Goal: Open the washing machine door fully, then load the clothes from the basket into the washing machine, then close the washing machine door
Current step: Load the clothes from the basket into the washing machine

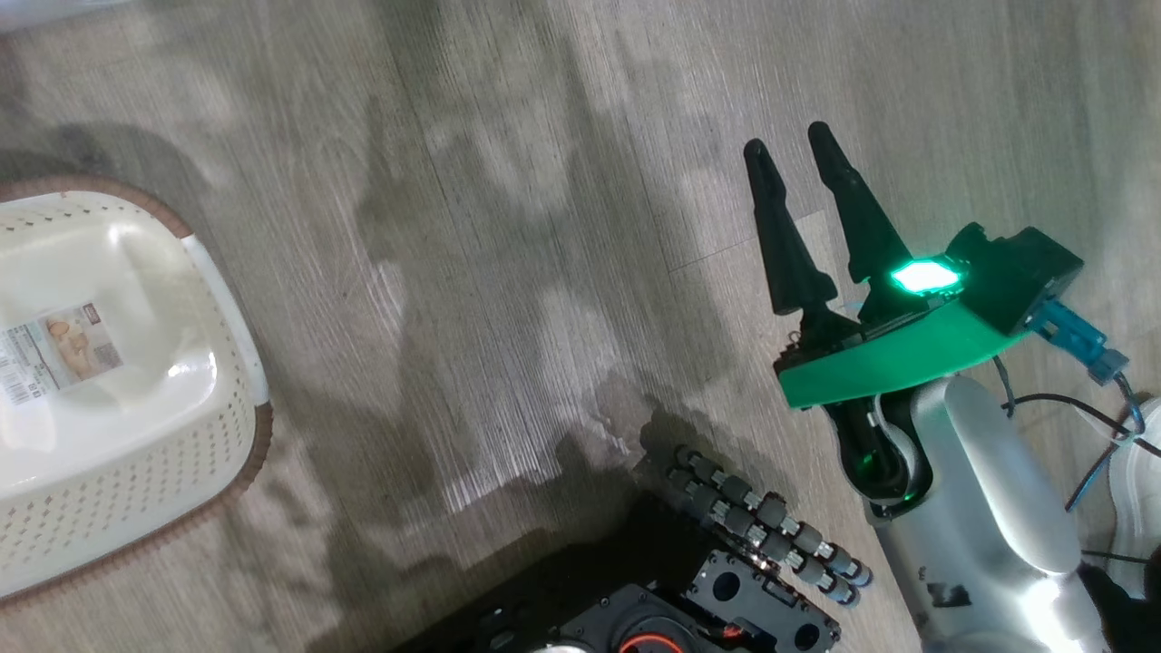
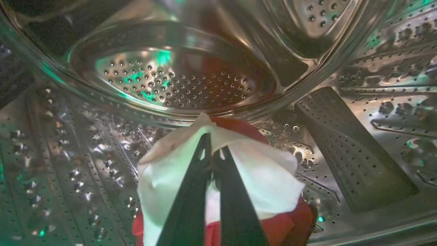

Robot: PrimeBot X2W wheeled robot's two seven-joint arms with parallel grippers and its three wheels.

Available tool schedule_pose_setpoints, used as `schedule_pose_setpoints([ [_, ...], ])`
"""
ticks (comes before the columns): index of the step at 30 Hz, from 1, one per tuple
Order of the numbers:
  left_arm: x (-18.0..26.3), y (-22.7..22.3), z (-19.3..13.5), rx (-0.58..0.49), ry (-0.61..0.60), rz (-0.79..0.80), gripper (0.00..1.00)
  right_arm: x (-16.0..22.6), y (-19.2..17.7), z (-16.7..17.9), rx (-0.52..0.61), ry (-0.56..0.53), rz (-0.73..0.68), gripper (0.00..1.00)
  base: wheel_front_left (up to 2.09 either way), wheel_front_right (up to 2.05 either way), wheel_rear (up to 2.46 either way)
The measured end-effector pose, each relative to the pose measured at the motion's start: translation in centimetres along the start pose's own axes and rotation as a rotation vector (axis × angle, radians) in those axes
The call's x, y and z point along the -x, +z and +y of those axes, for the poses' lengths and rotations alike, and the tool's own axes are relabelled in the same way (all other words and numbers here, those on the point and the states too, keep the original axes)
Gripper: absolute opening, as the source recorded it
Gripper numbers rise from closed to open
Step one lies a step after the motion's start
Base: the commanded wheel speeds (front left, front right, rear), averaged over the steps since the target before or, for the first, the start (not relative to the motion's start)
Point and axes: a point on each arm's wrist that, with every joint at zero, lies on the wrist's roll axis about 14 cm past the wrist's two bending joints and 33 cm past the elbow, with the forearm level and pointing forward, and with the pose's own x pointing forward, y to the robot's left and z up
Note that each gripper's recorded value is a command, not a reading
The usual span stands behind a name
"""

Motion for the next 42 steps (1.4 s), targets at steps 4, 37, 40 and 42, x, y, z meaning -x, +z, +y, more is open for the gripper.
schedule_pose_setpoints([
  [4, 0.0, -0.7, 0.0, 0.02, 0.003, 0.021, 0.0, -0.1, -0.1, 0.0, 0.0, 0.0, 0.003, 1.0, 0.0, 0.0, 0.0],
  [37, 5.4, 0.6, -2.3, 0.078, -0.098, 0.024, 1.0, -0.3, 3.6, 2.0, 0.024, 0.064, -0.105, 1.0, 0.0, 0.0, 0.0],
  [40, 6.4, 0.5, -2.8, 0.083, -0.118, 0.037, 1.0, -0.1, 4.0, 2.4, 0.027, 0.074, -0.115, 1.0, 0.0, 0.0, 0.0],
  [42, 7.6, 0.3, -3.1, 0.079, -0.133, 0.05, 1.0, 0.2, 4.4, 2.7, 0.026, 0.08, -0.128, 1.0, 0.0, 0.0, 0.0],
])
